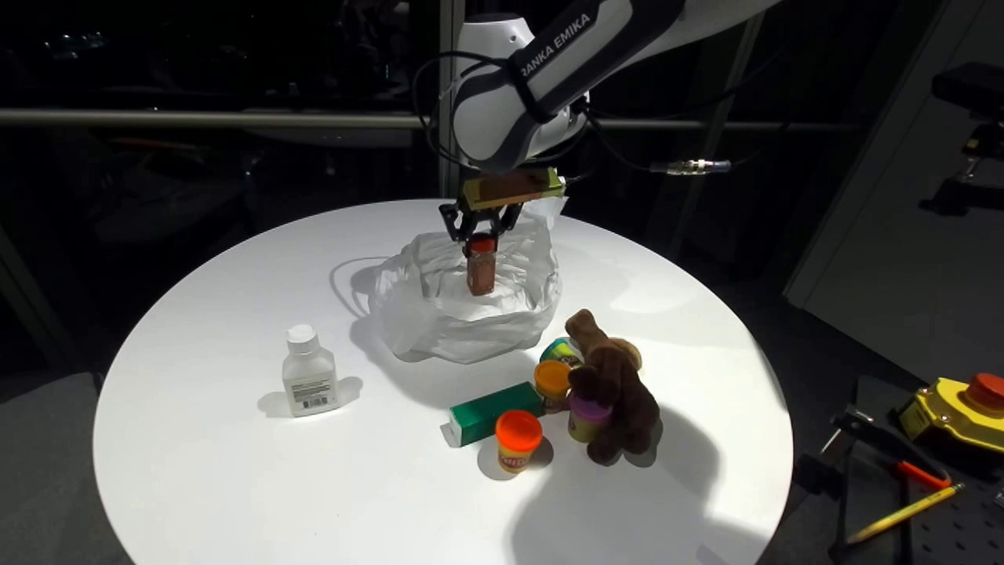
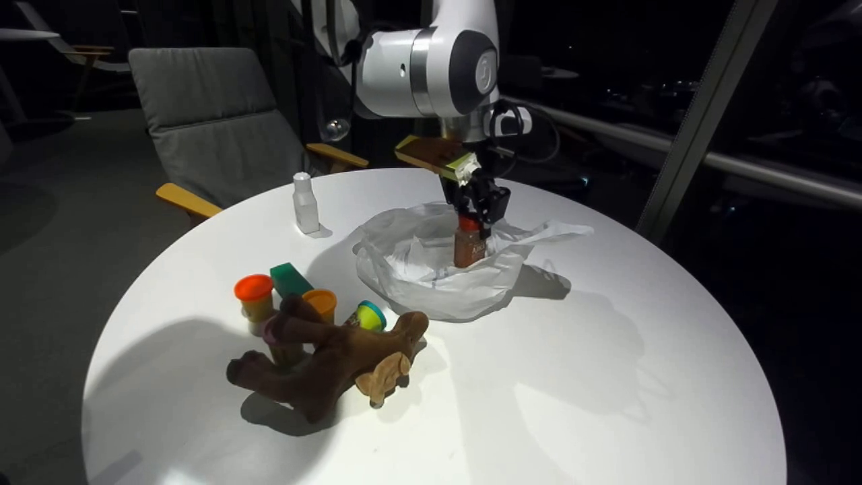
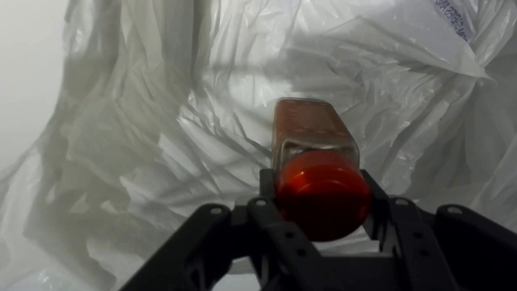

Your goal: Put the containers, reindeer toy and green block inside the white plastic bag

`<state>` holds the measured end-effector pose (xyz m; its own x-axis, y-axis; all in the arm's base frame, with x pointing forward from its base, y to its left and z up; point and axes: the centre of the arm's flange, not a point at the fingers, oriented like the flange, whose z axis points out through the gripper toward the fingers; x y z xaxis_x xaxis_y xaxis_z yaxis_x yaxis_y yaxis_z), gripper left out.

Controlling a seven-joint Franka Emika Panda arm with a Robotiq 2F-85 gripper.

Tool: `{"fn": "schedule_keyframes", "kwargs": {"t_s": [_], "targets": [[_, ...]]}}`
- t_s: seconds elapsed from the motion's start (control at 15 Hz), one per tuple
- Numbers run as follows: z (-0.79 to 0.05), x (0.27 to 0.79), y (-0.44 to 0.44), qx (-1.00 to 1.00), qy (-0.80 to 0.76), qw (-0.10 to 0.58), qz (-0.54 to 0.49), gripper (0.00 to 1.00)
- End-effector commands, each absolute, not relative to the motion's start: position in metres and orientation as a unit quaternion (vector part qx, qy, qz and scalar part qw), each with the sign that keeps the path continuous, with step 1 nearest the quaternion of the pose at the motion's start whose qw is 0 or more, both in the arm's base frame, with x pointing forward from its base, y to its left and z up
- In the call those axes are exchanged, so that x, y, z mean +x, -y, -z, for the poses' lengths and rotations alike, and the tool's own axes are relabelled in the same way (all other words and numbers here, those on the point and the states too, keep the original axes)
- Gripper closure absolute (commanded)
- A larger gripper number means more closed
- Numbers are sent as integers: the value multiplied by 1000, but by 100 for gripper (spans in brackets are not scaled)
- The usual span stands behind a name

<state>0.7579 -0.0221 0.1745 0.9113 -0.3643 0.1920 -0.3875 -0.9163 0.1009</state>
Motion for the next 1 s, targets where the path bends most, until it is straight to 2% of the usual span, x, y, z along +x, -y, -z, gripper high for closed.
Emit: {"fn": "schedule_keyframes", "kwargs": {"t_s": [0.0,0.2,0.27,0.53,0.93], "targets": [[-184,775,34,975,203,50,-73,24],[-211,766,34,975,206,39,-75,2],[-220,764,32,975,206,34,-77,0],[-266,747,15,976,197,23,-89,0],[-310,679,11,979,189,17,-70,0]]}}
